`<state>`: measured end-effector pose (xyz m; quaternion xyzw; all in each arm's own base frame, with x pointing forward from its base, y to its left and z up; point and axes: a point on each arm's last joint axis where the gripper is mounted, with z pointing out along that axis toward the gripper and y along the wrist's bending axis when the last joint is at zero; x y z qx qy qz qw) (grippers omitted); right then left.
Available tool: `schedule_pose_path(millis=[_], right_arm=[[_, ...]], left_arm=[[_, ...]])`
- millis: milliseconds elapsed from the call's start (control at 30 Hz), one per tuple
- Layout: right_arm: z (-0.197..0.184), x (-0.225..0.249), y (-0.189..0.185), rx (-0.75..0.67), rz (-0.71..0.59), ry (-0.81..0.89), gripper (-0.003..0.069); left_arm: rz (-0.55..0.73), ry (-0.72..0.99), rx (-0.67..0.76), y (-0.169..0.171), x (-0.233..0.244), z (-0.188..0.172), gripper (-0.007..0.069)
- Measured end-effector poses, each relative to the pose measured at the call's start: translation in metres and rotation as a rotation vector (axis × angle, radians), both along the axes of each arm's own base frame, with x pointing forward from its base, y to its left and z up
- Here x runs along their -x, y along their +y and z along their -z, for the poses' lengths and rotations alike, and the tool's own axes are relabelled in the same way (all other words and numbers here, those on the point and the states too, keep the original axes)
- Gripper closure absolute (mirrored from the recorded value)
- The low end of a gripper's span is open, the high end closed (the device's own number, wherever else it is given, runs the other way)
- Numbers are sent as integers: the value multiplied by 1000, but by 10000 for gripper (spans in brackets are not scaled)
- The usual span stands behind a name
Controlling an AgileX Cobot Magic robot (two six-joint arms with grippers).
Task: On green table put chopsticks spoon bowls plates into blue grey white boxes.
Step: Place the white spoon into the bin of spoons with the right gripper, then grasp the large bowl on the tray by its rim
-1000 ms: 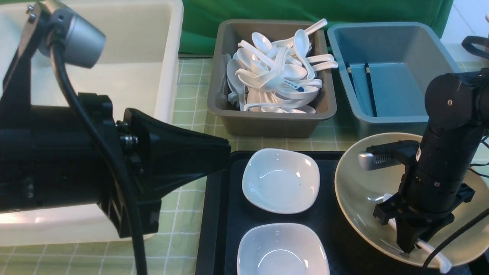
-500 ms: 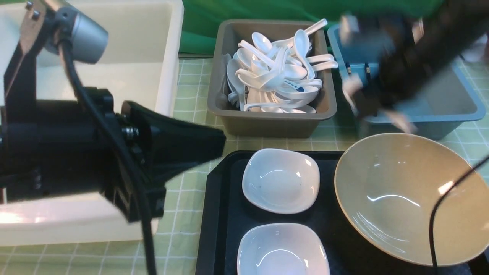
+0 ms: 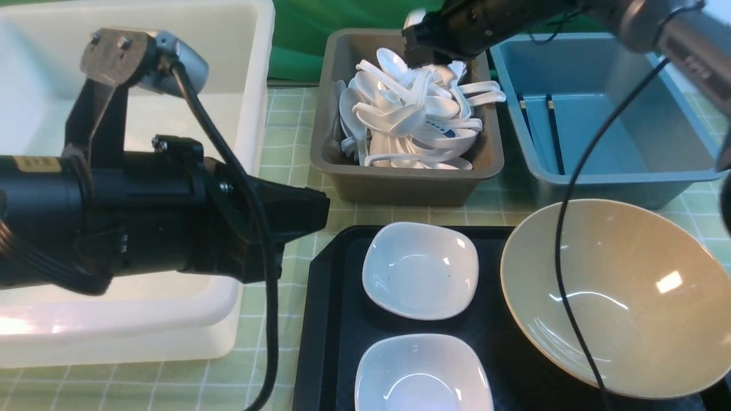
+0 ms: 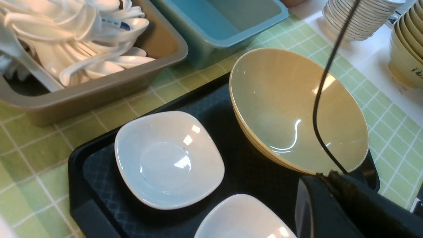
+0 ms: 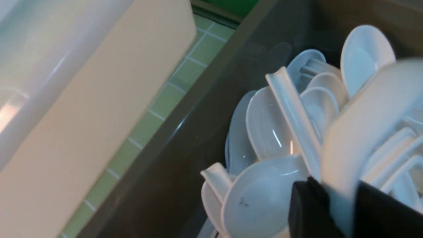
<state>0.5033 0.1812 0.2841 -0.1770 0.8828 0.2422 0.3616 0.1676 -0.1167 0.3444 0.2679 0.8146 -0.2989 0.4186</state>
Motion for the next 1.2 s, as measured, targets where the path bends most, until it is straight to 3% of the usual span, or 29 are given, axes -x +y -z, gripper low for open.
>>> schedule_pose_path(millis=[133, 267, 367, 433, 533, 667, 833, 867, 933, 1000, 1200], right_arm=[[-4, 2, 0, 7, -13, 5, 303], [-31, 22, -11, 22, -48, 38, 172], [-72, 56, -36, 33, -43, 34, 143], [-114, 108, -62, 40, -27, 3, 137], [-137, 152, -75, 50, -29, -30, 141], [-154, 251, -94, 78, -73, -99, 199], [-130, 355, -114, 49, -36, -153, 420], [-120, 381, -120, 28, -7, -170, 502], [-109, 409, -128, 19, 40, -188, 589], [-103, 429, -137, 57, 95, -198, 624], [-103, 459, -152, 98, 183, -252, 635]], left_arm=[[4, 0, -7, 0, 0, 0, 626], [35, 43, -31, -2, 1, 6, 626], [67, 102, -57, -5, -2, 15, 626], [68, 147, -69, -9, -11, 24, 626], [60, 189, -60, -14, -20, 33, 626], [31, 292, -14, -25, -39, 48, 624], [130, 343, -33, -63, -64, 56, 591], [168, 363, -49, -79, -69, 59, 560], [204, 407, -88, -106, -82, 68, 518], [205, 459, -126, -126, -98, 78, 461], [175, 577, -204, -161, -149, 105, 246]])
